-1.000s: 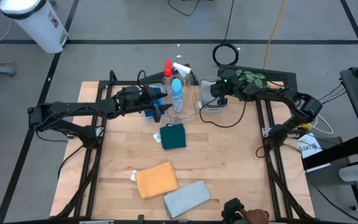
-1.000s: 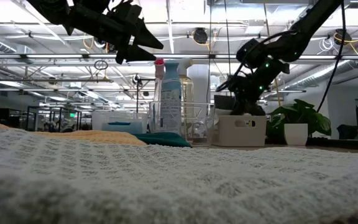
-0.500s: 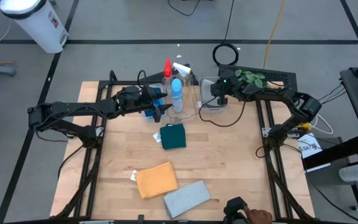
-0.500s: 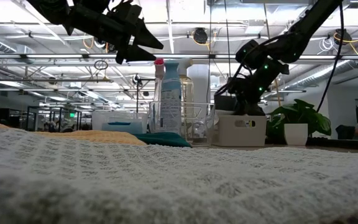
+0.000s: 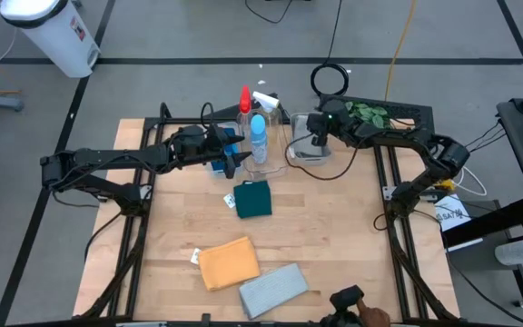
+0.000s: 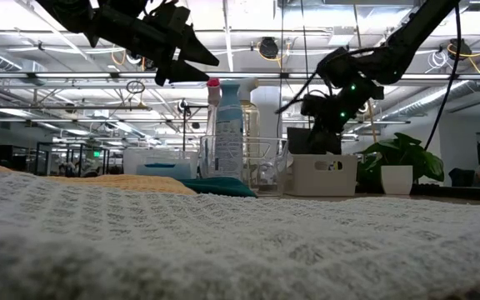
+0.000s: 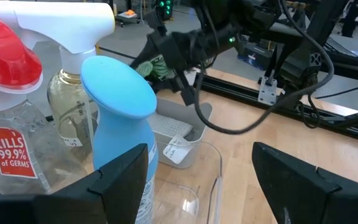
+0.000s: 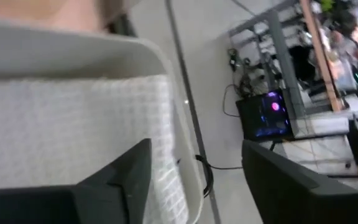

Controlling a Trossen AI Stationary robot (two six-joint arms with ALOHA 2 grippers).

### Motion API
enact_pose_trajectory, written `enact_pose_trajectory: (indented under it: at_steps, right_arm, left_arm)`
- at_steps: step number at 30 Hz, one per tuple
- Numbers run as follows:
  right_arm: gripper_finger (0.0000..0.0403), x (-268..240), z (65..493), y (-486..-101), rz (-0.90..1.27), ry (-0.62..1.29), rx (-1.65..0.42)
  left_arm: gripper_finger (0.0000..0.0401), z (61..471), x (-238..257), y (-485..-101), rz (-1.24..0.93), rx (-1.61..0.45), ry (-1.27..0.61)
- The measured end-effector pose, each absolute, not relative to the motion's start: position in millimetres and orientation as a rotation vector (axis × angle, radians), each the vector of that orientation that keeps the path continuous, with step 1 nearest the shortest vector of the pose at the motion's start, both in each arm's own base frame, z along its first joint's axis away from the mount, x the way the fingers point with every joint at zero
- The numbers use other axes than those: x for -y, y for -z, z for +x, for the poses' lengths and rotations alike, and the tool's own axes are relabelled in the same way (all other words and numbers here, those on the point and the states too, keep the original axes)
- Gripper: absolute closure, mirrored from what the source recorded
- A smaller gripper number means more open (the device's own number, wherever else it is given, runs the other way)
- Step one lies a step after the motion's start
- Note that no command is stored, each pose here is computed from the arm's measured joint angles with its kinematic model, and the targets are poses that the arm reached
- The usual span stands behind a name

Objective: Pick & Place Kitchen Items
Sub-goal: Put the gray microfiber cloth into the gray bin

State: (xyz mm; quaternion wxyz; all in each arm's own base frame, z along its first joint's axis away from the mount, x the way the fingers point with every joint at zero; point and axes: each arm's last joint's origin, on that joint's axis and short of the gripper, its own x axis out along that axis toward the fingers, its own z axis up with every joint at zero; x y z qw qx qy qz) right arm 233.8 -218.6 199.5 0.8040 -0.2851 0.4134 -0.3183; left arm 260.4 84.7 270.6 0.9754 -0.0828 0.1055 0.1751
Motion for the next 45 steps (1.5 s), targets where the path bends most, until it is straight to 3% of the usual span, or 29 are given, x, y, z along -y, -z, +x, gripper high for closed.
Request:
enact_pose_trajectory:
  at_steps: [8,30,45]
  right_arm:
    - [0.0166,204.6,245.7,-208.0,-0.589,0.780,-0.827]
    - [0.0181,86.8,298.6,-231.4,-0.576,0.480,-0.552]
    - [0.0181,-6.9,310.1,-231.3,-0.335,0.255,-0.421]
  left_arm:
    - [0.0114,260.4,-84.7,-270.7,-0.167,-0.212,-0.353]
    - [0.0114,260.4,-84.7,-270.8,-0.167,-0.212,-0.353]
    - [0.0114,260.4,-84.8,-270.9,-0.167,-0.212,-0.353]
